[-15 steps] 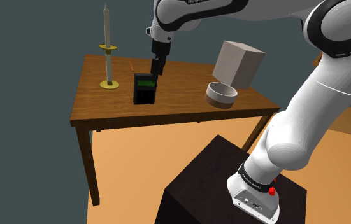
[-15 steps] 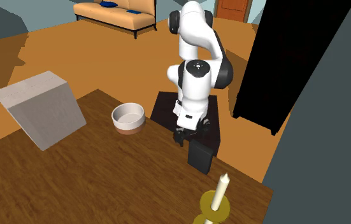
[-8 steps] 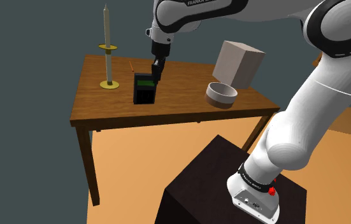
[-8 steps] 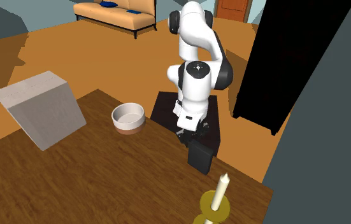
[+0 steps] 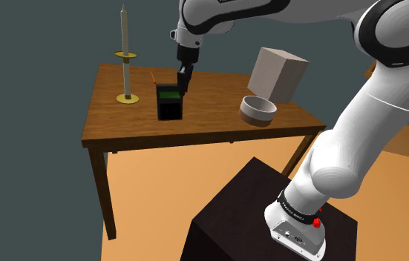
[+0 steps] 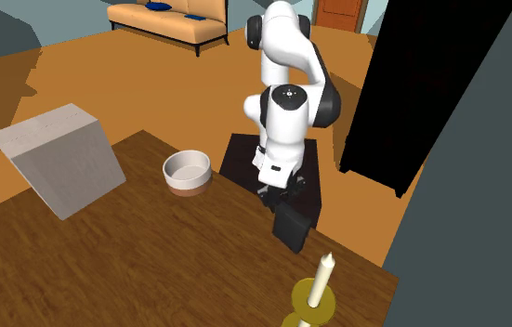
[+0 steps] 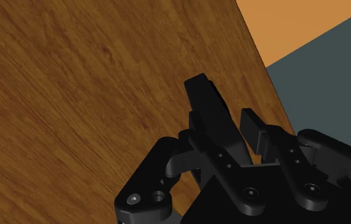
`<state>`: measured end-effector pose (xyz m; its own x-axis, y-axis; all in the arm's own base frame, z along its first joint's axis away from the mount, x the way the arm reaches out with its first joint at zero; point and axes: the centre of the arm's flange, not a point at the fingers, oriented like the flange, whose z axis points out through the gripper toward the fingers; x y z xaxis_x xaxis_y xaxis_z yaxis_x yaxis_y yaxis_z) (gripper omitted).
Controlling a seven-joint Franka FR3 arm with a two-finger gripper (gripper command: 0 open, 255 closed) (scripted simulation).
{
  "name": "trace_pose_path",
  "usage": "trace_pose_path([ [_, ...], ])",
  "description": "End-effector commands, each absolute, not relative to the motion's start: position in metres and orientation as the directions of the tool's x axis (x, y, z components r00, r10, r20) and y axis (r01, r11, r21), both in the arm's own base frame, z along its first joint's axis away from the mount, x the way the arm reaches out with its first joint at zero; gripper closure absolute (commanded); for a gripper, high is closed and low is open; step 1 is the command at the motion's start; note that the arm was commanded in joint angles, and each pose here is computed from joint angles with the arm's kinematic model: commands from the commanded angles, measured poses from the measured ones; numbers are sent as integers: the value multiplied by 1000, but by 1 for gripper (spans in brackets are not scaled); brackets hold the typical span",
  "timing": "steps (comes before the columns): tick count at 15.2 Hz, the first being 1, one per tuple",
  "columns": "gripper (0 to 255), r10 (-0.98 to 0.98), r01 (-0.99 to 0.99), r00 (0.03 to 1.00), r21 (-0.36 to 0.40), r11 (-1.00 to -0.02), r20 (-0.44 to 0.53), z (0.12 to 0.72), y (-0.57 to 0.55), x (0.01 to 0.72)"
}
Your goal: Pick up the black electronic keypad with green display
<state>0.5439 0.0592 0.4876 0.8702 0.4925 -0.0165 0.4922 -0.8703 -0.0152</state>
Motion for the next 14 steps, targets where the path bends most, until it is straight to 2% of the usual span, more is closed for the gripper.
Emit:
trace_pose_path([
  [1,255,493,492,870,-15,-870,-16,498,59,544],
  [14,255,493,492,870,-15,-870,-16,557,59,544],
])
